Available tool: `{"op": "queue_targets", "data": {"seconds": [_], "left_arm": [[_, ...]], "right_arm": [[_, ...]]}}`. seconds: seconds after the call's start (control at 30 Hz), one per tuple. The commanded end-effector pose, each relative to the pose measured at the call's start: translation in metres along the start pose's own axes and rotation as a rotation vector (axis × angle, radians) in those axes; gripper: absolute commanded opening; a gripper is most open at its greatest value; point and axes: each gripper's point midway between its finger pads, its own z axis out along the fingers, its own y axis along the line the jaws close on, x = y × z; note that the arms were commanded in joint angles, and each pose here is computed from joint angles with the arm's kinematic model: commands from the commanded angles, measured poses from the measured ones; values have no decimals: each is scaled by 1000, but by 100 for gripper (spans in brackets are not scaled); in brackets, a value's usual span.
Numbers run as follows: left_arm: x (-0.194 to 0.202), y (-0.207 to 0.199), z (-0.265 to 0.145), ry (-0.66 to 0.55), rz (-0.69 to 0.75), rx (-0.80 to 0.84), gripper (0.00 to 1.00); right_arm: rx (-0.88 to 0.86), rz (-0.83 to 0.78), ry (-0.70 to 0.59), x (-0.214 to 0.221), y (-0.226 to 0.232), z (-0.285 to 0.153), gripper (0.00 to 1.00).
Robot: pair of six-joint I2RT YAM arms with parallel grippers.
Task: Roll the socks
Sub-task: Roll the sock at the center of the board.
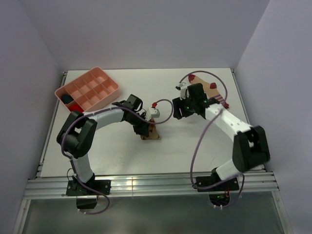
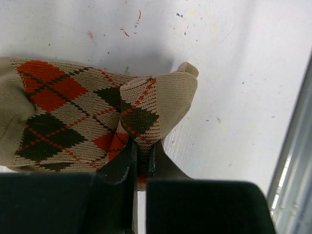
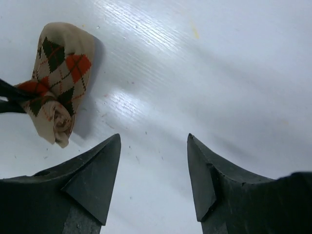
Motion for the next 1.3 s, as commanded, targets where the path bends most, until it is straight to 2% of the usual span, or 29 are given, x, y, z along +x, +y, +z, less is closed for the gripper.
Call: {"op": "queue_targets", "data": {"seconds": [0.0, 0.07, 0.13, 0.17, 0.2, 0.23, 0.27, 0.5, 0.67, 0.73, 1.0, 1.27], "left_arm": [[24, -15, -2, 86, -154, 152, 1], [26, -10, -4, 114, -212, 193, 1], [28, 1, -1, 132, -246, 219, 1], [32, -6, -4, 150, -294, 267, 1], [32, -5, -4, 151, -301, 288, 1], [40, -1, 0, 168, -345, 312, 1], [38, 0, -3, 171, -367, 328, 1], [45, 16, 0, 165, -445, 363, 1], [42, 20, 0, 156, -449, 373, 1], [42, 22, 1, 160, -447, 365, 1], [43, 24, 1, 165, -455, 355, 1], [44, 27, 2, 174, -455, 343, 1]], "right_arm": [[148, 53, -339, -45, -8, -33, 64], [176, 34, -445, -49, -2, -56, 64], [180, -13, -468, -34, 6, -57, 64], [158, -66, -529, -41, 23, -67, 64], [165, -93, -537, -35, 28, -65, 64], [189, -185, -539, -33, 34, -66, 65], [150, -260, -534, -28, 59, -62, 65], [84, -602, -345, 13, 126, -18, 68], [116, -750, -219, 31, 141, 16, 68], [114, -798, -221, 26, 153, 19, 68], [75, -890, -187, 23, 174, 43, 69], [19, -929, -68, 54, 175, 71, 68]]}}
